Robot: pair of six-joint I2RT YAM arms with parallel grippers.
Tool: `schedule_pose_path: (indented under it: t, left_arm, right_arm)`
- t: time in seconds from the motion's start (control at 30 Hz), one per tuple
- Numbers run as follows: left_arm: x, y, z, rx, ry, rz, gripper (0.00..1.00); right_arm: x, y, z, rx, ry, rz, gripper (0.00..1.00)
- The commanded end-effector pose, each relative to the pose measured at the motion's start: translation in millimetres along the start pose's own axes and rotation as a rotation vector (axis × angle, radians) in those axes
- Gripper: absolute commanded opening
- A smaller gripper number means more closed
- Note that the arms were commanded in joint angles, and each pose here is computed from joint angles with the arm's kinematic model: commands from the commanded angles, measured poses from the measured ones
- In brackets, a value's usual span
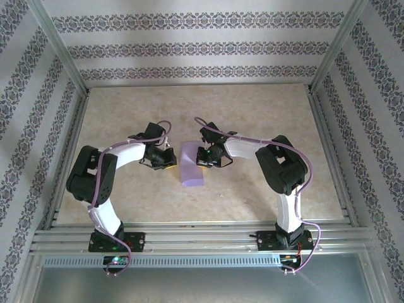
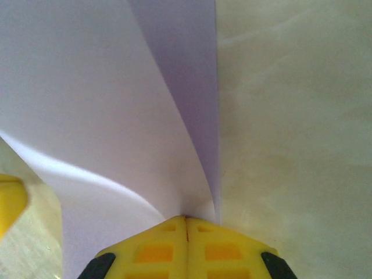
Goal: Fold a paper plane with a square sheet of paper (pick it up from the middle)
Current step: First fold the square sheet of paper in half at the center of the table.
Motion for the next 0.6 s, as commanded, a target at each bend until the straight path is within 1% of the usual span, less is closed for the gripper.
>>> schedule_pose_path:
  t: [0.0, 0.1, 0.2, 0.37, 0.57]
  left_arm:
    - [16.8, -23.6, -4.2, -0.047, -0.060, 0.098, 0.11]
    - [5.7, -40.5, -2.3, -0.051, -0.053, 0.169, 0.12]
    - [-12.4, -43.1, 5.1, -0.032, -0.006, 0.171, 0.11]
    - [-30.9, -22.8, 27.6, 0.021, 0.094, 0.092, 0.11]
    - [-27.8, 2.0, 55.6, 0.033, 0.173, -0.062, 0.11]
  right_arm:
    - [-38.5, -73.6, 31.3, -0.061, 0.112, 0.388, 0.02]
    - [-39.7, -74.6, 32.8, -0.064, 0.116, 0.391, 0.02]
    - [-41.1, -75.7, 33.3, -0.067, 0.119, 0.392, 0.02]
    - [-41.3, -76.4, 33.6, -0.069, 0.118, 0.396, 0.02]
    - [-43.0, -79.7, 34.4, -0.082, 0.115, 0.407, 0.01]
Point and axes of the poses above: each hand's point on the last joint's axis, 136 mm out from that joint toward the fingers, its own x axis back along the fingers, its own y axis along the line the jaws close on, z = x × y, the point moved 9 cm from there along x, back along the fingers, and after that the axes turned 6 degrees about -x, right-handed, at the moved point
